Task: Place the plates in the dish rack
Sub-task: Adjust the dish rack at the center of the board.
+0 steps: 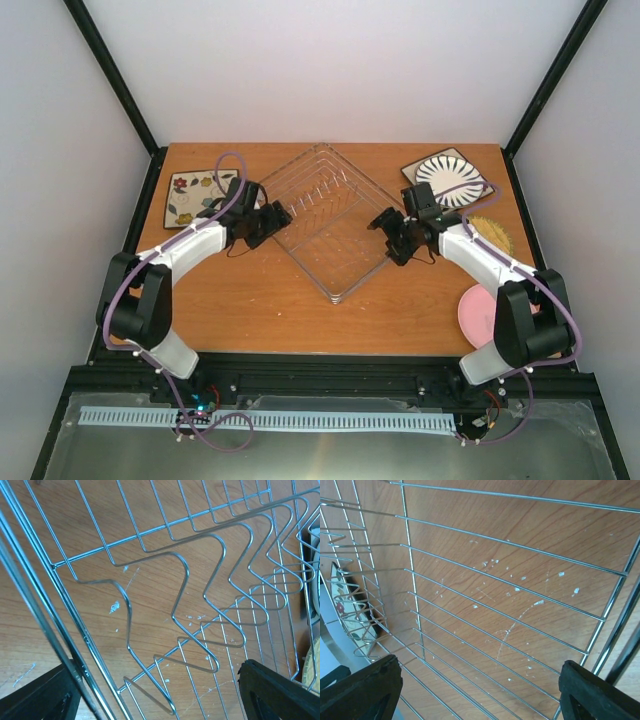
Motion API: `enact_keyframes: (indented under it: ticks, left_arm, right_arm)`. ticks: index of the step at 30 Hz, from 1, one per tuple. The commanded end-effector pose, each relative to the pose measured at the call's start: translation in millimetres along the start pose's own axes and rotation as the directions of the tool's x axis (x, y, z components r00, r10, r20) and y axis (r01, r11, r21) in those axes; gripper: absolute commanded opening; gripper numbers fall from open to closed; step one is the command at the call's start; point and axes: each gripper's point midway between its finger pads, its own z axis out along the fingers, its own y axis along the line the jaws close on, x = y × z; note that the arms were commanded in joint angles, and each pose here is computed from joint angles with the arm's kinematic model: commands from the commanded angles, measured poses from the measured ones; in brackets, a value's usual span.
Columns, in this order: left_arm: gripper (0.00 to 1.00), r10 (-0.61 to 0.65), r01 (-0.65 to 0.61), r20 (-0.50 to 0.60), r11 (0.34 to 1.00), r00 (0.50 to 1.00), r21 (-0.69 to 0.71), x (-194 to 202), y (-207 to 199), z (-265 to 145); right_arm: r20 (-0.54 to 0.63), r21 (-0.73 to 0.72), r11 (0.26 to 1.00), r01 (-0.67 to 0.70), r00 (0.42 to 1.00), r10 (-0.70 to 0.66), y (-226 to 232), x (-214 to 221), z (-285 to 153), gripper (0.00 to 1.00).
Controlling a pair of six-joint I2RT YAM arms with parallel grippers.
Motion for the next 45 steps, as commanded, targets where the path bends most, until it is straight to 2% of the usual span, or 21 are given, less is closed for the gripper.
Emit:
enact_keyframes:
  ticks: [1, 2, 5, 12, 15, 17, 19, 23, 38, 45]
  left_arm:
    - [0.79, 0.017, -0.018, 0.023, 0.999, 1.000, 0.035, -5, -12, 4]
    - [0.67, 0.022, -0.023, 0.021, 0.999, 1.000, 0.039, -6, -12, 7]
    - [0.49, 0.049, -0.049, 0.002, 0.998, 0.999, 0.035, -6, -13, 16]
    - [0.23, 0.073, -0.073, -0.058, 0.997, 0.996, 0.006, 1, -5, 32]
    - [0.10, 0.075, -0.077, -0.097, 0.997, 0.992, -0.014, 5, -1, 39]
    - [0.01, 0.072, -0.076, -0.122, 0.997, 0.990, -0.034, 9, 4, 43]
    - [0.01, 0.072, -0.080, -0.145, 0.995, 0.987, -0.055, 13, 9, 45]
    - [0.01, 0.084, -0.097, -0.160, 0.993, 0.983, -0.074, 14, 12, 45]
    - [0.01, 0.076, -0.091, -0.185, 0.993, 0.980, -0.074, 11, 8, 54]
    - [0.00, 0.063, -0.076, -0.191, 0.995, 0.980, -0.057, 13, 6, 57]
  right_arm:
    - [-0.026, 0.062, 0.995, 0.073, 0.997, -0.072, -18, 12, -1, 0.86]
    - [-0.024, 0.057, 0.996, 0.071, 0.997, -0.070, -23, 12, 2, 0.86]
    - [-0.018, 0.023, 0.998, 0.057, 0.998, -0.057, -38, 17, 13, 0.86]
    - [-0.016, -0.057, 0.996, 0.062, 0.998, -0.063, -46, 22, 25, 0.86]
    - [-0.006, -0.142, 0.986, 0.092, 0.996, -0.093, -39, 24, 29, 0.94]
    - [-0.011, -0.200, 0.973, 0.113, 0.993, -0.118, -37, 28, 34, 0.96]
    - [-0.019, -0.247, 0.961, 0.125, 0.991, -0.134, -38, 32, 39, 0.97]
    - [-0.060, -0.236, 0.966, 0.105, 0.991, -0.122, -56, 42, 46, 0.98]
    - [-0.028, -0.195, 0.971, 0.138, 0.989, -0.146, -80, 58, 4, 1.00]
    - [-0.060, -0.155, 0.976, 0.155, 0.984, -0.166, -120, 70, 20, 0.98]
